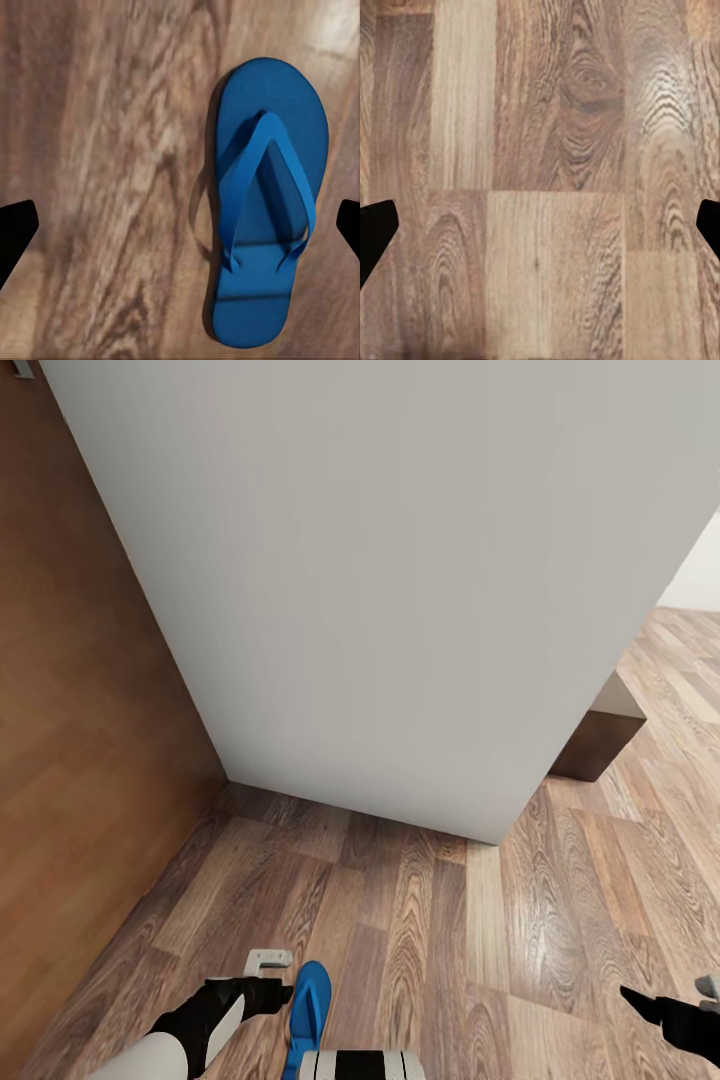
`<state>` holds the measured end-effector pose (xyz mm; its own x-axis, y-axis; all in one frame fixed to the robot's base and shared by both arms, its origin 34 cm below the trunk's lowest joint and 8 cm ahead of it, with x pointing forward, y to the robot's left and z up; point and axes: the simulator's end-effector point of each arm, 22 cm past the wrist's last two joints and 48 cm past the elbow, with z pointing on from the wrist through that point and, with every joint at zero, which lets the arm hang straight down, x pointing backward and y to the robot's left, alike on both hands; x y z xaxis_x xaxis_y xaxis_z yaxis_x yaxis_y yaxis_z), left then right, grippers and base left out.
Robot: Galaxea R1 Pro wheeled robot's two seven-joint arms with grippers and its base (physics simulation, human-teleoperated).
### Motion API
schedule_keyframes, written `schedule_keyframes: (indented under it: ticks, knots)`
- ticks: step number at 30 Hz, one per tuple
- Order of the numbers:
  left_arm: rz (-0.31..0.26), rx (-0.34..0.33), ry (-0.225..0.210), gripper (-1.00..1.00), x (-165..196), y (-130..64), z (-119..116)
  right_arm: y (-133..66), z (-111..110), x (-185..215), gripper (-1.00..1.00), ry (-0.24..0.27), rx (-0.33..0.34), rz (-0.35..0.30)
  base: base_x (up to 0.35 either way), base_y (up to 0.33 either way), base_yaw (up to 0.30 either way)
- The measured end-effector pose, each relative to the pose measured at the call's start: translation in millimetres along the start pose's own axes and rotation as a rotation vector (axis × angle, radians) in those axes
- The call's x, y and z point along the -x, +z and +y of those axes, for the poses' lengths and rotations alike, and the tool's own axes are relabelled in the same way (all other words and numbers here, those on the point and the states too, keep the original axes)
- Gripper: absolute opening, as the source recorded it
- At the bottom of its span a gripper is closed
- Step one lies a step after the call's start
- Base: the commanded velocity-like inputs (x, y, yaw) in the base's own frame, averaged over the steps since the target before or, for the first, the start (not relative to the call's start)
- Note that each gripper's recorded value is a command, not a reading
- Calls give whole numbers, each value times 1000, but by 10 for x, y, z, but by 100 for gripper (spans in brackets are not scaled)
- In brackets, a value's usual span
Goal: In the bedroom, move the book from the bed onto either nightstand, and place the two sandals side by side next to the bed.
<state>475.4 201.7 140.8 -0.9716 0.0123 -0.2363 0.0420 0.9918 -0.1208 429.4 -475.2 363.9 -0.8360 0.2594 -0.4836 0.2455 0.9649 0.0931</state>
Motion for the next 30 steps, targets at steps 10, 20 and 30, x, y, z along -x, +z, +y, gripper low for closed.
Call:
schedule_keyframes:
  ticks: [10,20,30]
  knots:
    - [1,-5,1,100,-13,26,-25,-38,504,100,100,-9,239,4,0,0,0]
    - [-1,-9,1,100,6,24,-42,-117,769,148,100,-13,367,1,0,0,0]
    - [11,-31,-1,100,-26,80,-201,-81,791,158,100,-17,385,12,0,0,0]
